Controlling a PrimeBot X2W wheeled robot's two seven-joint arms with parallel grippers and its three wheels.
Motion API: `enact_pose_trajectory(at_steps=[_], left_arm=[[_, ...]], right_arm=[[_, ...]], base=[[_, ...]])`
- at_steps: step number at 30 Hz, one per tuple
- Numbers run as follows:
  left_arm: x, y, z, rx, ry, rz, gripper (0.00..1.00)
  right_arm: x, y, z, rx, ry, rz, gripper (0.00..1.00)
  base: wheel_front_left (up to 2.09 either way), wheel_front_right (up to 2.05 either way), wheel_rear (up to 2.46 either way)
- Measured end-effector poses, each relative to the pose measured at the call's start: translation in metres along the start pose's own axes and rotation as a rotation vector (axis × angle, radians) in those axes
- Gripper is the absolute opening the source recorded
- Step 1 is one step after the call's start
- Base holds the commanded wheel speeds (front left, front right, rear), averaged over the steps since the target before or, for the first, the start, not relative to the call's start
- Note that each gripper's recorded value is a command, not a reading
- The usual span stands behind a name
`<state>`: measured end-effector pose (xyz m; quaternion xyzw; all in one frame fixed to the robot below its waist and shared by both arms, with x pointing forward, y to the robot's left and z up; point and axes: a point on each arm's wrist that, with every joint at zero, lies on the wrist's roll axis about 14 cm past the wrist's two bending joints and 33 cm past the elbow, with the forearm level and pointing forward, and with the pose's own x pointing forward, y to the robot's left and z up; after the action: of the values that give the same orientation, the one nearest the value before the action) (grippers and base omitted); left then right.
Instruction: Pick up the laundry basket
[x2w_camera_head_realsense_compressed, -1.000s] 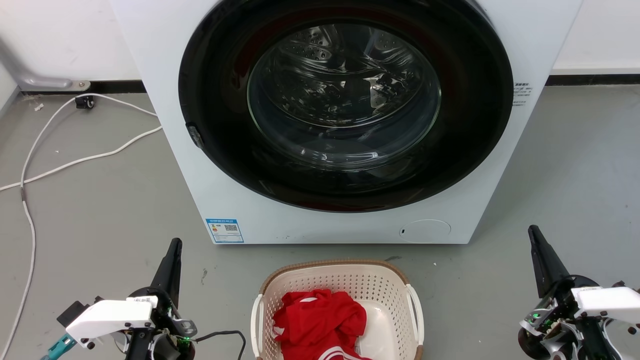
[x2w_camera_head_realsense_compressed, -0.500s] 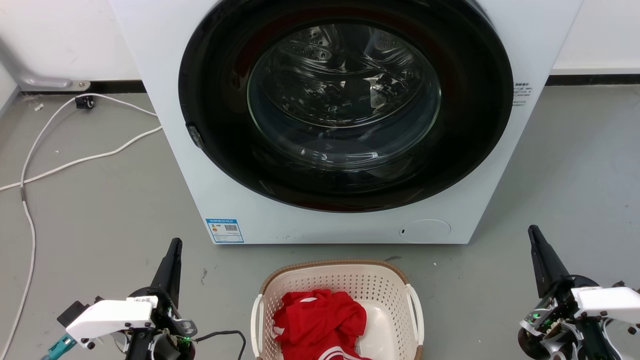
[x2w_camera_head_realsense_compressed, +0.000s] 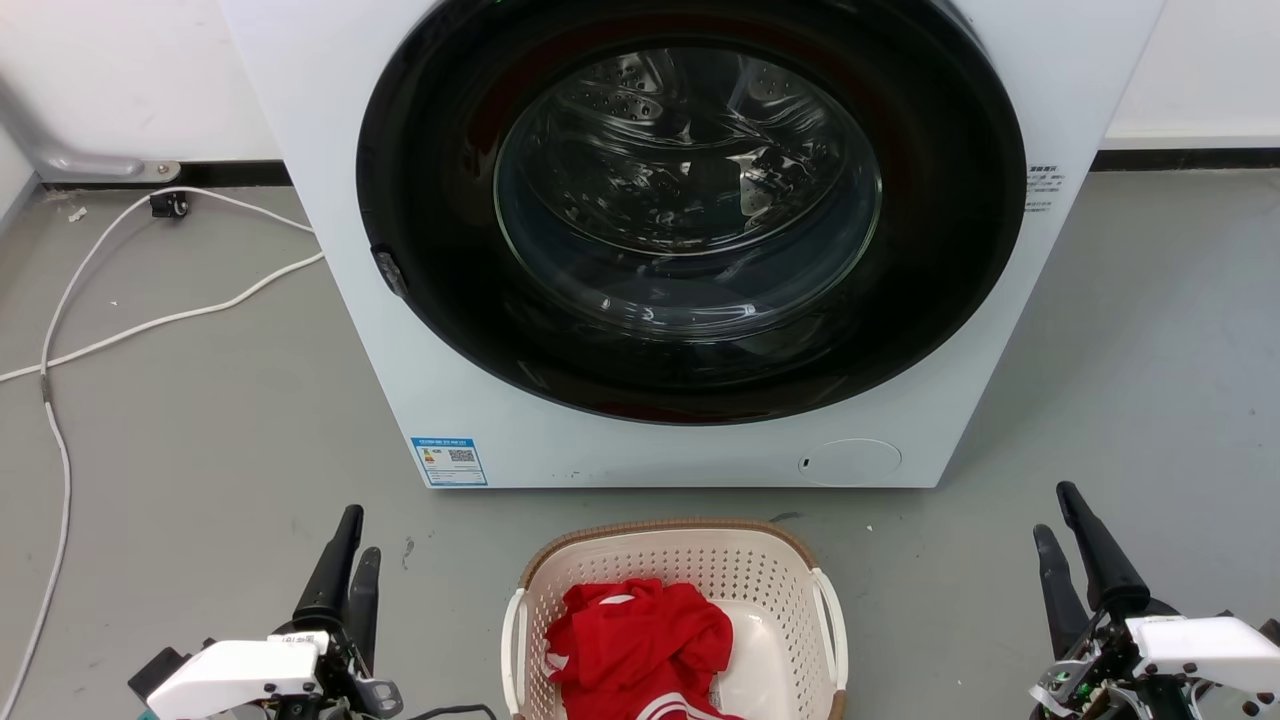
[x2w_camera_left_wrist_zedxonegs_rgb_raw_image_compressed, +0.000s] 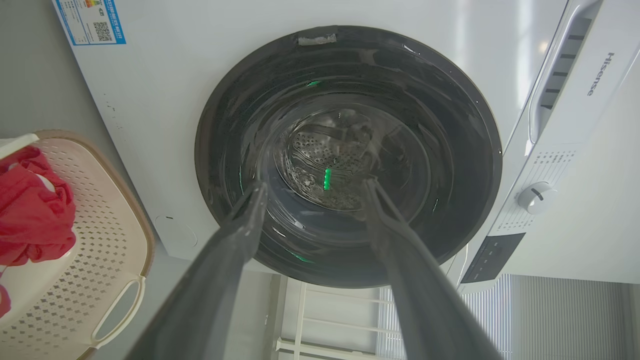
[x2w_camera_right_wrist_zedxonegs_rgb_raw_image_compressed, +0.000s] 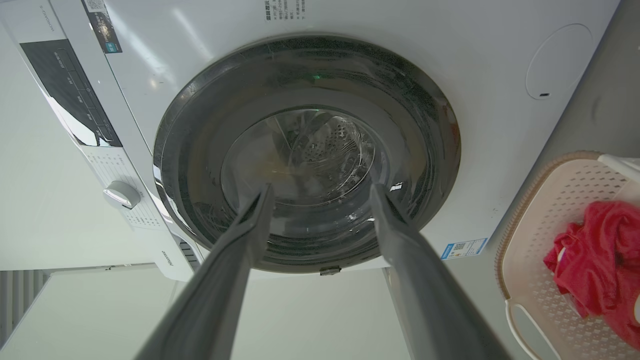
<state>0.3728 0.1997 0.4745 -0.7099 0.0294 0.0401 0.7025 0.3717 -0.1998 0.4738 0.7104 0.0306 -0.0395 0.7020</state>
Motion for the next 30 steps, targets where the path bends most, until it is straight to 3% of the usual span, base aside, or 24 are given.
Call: enact_pose_trajectory(at_steps=[13,22,30], left_arm=[[-0.003,-0.003,0.014,0.063,-0.072,-0.006,1.00],[-0.007,-0.002,0.040,0.143,-0.164,0.004,1.00],[-0.010,-0.019,0.061,0.276,-0.241,-0.032,1.00]], right_arm=[[-0.001,0.004,0.004,-0.077,-0.044,0.009,1.00],[0.000,0.013,0.011,-0.292,-0.074,0.028,1.00],[0.002,0.042,0.010,-0.514,-0.095,0.110,1.00]], base=[[0.00,0.00,0.00],[0.00,0.00,0.00],[0.00,0.00,0.00]])
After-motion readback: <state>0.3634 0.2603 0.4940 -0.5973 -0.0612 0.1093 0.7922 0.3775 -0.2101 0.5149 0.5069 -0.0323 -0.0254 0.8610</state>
